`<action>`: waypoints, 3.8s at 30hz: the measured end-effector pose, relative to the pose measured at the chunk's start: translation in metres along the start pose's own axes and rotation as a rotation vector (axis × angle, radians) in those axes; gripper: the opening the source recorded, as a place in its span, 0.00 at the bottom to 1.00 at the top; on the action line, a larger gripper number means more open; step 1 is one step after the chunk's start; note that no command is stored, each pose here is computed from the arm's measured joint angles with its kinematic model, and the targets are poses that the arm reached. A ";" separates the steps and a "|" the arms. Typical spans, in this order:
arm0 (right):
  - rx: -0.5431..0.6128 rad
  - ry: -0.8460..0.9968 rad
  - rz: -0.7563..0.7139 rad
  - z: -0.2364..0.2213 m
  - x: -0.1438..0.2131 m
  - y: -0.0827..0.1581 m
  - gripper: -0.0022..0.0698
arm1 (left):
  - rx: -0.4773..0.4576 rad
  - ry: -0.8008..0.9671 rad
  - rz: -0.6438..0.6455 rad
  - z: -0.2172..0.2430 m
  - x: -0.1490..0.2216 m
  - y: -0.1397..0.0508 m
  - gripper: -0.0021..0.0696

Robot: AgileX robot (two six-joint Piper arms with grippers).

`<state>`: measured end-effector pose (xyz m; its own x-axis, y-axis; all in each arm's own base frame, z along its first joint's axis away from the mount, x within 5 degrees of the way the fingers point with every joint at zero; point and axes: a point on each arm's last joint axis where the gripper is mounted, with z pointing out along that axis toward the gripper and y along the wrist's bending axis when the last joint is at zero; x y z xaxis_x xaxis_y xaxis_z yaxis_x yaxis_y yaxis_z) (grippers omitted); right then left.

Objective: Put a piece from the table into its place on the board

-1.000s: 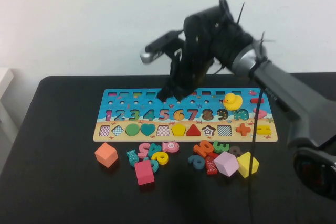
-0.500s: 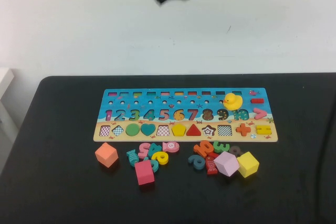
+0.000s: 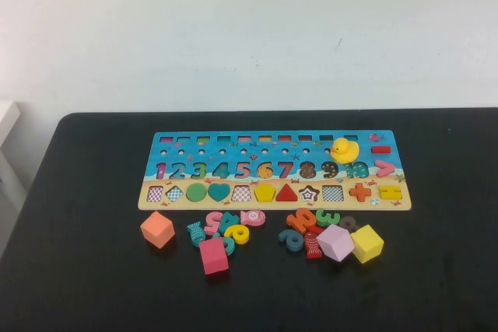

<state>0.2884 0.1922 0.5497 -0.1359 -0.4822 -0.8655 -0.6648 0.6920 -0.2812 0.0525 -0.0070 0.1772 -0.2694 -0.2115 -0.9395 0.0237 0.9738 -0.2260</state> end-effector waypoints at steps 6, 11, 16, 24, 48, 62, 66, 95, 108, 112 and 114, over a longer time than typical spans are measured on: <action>0.099 -0.038 -0.061 -0.038 -0.006 -0.008 0.06 | 0.000 0.002 0.000 0.000 0.000 0.000 0.03; 0.160 -0.061 -0.076 -0.063 -0.009 -0.012 0.06 | 0.000 0.003 0.000 0.000 0.000 0.000 0.03; 0.180 -0.090 -0.079 -0.081 -0.011 -0.012 0.06 | 0.000 0.003 0.000 0.000 0.000 0.000 0.03; 0.257 -0.117 -0.110 -0.117 -0.011 -0.016 0.06 | 0.000 0.003 0.000 0.000 0.000 0.000 0.03; 0.668 -0.103 0.223 -0.180 0.219 0.021 0.06 | 0.000 0.003 0.000 0.000 0.000 0.000 0.03; 0.862 -0.247 0.302 -0.171 0.357 0.089 0.06 | 0.000 0.003 0.000 0.000 0.000 0.000 0.03; 0.854 -0.300 0.293 -0.159 0.381 0.099 0.06 | 0.000 0.003 0.000 0.000 0.000 0.000 0.03; 0.591 0.008 0.492 -0.118 0.453 0.132 0.06 | 0.000 0.003 0.000 0.000 0.000 0.000 0.03; 0.615 0.023 0.490 -0.120 0.455 0.131 0.06 | 0.000 0.003 0.000 0.000 0.000 0.000 0.03; 0.622 0.031 0.472 -0.120 0.455 0.130 0.06 | 0.000 0.003 0.000 0.000 0.000 0.000 0.03; 0.623 0.032 0.469 -0.120 0.455 0.130 0.06 | 0.000 0.003 0.000 0.000 0.000 0.000 0.03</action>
<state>0.0516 -0.0017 0.1692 -0.3286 -0.0730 -0.9416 0.0014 0.9970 -0.0778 0.0524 -0.0070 0.1769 -0.2727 -0.2112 -0.9386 0.0236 0.9739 -0.2260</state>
